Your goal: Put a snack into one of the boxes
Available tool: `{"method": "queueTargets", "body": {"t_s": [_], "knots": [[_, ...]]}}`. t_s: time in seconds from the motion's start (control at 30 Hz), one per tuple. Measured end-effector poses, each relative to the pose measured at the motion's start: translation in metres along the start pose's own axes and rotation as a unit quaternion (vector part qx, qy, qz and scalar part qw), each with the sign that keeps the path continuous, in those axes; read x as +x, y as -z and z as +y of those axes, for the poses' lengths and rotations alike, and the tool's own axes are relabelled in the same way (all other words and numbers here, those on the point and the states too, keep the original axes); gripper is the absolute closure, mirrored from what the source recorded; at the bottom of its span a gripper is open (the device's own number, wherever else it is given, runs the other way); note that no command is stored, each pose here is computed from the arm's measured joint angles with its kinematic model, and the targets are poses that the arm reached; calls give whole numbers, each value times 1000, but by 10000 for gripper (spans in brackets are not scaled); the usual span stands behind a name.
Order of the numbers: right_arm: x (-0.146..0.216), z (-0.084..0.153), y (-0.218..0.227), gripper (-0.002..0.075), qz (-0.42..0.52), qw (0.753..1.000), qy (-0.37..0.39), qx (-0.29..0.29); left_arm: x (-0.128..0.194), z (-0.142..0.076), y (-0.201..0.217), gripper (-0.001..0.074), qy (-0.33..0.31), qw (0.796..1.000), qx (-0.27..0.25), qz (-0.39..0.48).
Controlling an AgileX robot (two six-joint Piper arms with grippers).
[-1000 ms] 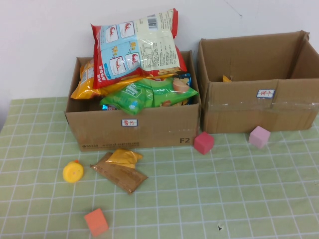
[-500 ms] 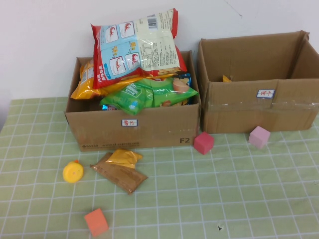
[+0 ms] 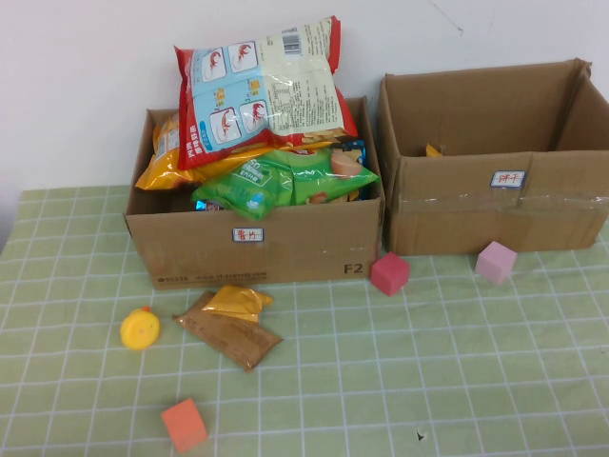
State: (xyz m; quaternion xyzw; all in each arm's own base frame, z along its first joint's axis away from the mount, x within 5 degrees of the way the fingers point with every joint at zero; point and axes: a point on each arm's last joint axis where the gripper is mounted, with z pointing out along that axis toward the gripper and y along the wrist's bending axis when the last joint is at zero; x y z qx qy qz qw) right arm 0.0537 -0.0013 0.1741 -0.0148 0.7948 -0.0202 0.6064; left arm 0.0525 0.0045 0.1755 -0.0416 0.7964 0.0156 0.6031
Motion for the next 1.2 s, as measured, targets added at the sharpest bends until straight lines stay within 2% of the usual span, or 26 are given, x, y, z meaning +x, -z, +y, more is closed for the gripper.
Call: {"method": "queueTargets", "body": {"t_s": [0.17, 1.2], "knots": [[4, 2, 0, 728, 24, 1000, -7, -16, 0, 0, 0, 738, 0, 1000, 0, 0], [5, 1, 1, 728, 33, 999, -3, -14, 0, 0, 0, 738, 0, 1000, 0, 0]]}}
